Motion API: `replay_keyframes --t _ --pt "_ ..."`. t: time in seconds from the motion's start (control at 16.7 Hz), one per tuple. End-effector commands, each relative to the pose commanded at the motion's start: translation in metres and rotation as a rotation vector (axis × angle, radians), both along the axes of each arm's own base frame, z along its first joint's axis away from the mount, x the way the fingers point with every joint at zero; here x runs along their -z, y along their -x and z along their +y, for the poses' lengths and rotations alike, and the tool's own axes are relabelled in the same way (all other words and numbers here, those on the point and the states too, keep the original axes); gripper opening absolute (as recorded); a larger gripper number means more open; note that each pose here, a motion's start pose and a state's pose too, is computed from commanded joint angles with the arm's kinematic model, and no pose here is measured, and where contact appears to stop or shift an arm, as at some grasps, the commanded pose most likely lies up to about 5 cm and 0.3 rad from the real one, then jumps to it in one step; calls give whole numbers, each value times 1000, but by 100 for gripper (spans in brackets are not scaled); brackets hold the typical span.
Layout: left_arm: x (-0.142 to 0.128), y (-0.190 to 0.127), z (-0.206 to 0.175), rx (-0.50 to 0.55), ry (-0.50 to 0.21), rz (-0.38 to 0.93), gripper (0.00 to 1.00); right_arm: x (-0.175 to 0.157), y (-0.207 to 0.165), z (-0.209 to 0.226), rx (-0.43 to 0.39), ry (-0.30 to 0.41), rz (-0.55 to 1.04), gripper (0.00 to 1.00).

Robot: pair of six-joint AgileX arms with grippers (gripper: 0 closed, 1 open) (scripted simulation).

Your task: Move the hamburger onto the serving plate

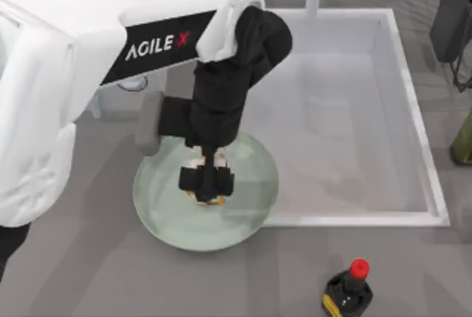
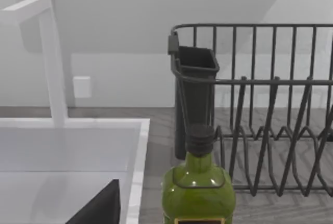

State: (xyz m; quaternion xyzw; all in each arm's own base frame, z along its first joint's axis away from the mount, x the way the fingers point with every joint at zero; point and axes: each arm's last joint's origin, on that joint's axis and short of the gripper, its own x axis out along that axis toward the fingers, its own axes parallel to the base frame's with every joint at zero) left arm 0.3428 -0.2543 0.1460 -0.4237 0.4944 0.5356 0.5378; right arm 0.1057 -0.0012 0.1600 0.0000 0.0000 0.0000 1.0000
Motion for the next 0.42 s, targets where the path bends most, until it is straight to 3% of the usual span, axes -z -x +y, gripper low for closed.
replay_keyframes --t 0.12,0.42 --pt "0 0 0 0 0 0 100 0 0 0 0 0 0 100" --pt "0 0 0 0 0 0 100 0 0 0 0 0 0 100"
